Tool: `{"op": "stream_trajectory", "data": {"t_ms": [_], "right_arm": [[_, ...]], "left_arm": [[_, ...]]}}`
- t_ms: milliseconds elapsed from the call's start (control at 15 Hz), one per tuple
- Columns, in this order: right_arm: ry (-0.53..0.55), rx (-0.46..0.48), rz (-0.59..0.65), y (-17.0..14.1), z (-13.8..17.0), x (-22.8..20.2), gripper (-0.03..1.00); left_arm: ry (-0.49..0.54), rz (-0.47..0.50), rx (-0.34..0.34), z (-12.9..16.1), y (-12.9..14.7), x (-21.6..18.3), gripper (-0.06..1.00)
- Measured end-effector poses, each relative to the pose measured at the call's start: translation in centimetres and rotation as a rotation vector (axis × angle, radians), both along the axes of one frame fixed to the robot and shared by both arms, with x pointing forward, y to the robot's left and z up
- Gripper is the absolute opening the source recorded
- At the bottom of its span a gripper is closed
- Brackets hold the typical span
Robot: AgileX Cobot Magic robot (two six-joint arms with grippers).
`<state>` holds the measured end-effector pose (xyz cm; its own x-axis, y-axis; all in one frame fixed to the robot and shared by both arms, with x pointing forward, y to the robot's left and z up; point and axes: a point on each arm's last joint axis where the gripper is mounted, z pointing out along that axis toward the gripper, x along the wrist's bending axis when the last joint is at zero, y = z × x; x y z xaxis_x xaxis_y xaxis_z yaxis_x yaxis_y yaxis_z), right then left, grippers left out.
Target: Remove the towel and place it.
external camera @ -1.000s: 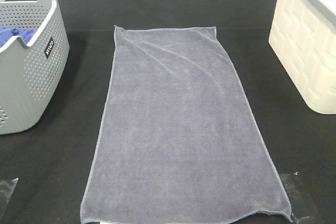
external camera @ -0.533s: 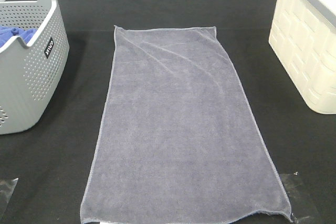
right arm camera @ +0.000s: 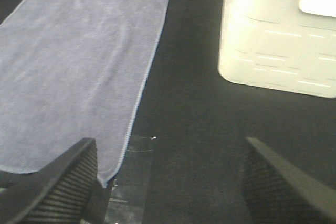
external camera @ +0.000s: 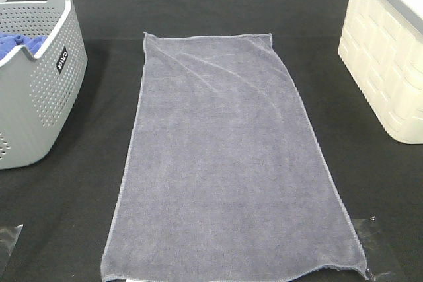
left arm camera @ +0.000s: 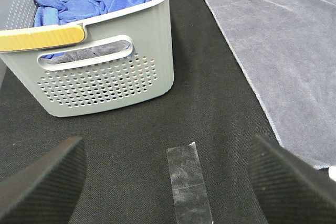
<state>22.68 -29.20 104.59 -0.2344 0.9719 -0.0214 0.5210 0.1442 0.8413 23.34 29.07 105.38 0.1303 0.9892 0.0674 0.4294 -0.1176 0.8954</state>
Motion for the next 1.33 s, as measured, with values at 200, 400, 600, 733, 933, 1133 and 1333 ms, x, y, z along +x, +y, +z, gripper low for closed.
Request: {"op": "stream_trajectory", "data": {"t_ms": [200,400,600,733,933,1133,1333], "right_arm": [[-0.004,0.000,-0.033,0.03,-0.03,-0.04,0.71],[-0.005,0.001,-0.035,0.03,-0.03,-0.05,0.71],[-0.005,0.001,-0.035,0.03,-0.03,-0.05,0.71],[-0.005,0.001,-0.035,0.03,-0.03,-0.05,0.71],[-0.005,0.001,-0.035,0.03,-0.03,-0.05,0.71],[-0.005,0.001,-0.036,0.03,-0.03,-0.05,0.71],[-0.005,0.001,-0.036,0.03,-0.03,-0.05,0.71]], "left_arm": [[-0.002,0.000,0.000,0.01,0.00,-0.01,0.80],[-0.003,0.000,0.000,0.01,0.00,-0.03,0.80],[-0.003,0.000,0.000,0.01,0.00,-0.03,0.80],[-0.003,0.000,0.000,0.01,0.00,-0.03,0.80],[-0.003,0.000,0.000,0.01,0.00,-0.03,0.80],[-0.003,0.000,0.000,0.01,0.00,-0.03,0.80],[-0.003,0.000,0.000,0.01,0.00,-0.03,0.80]]}}
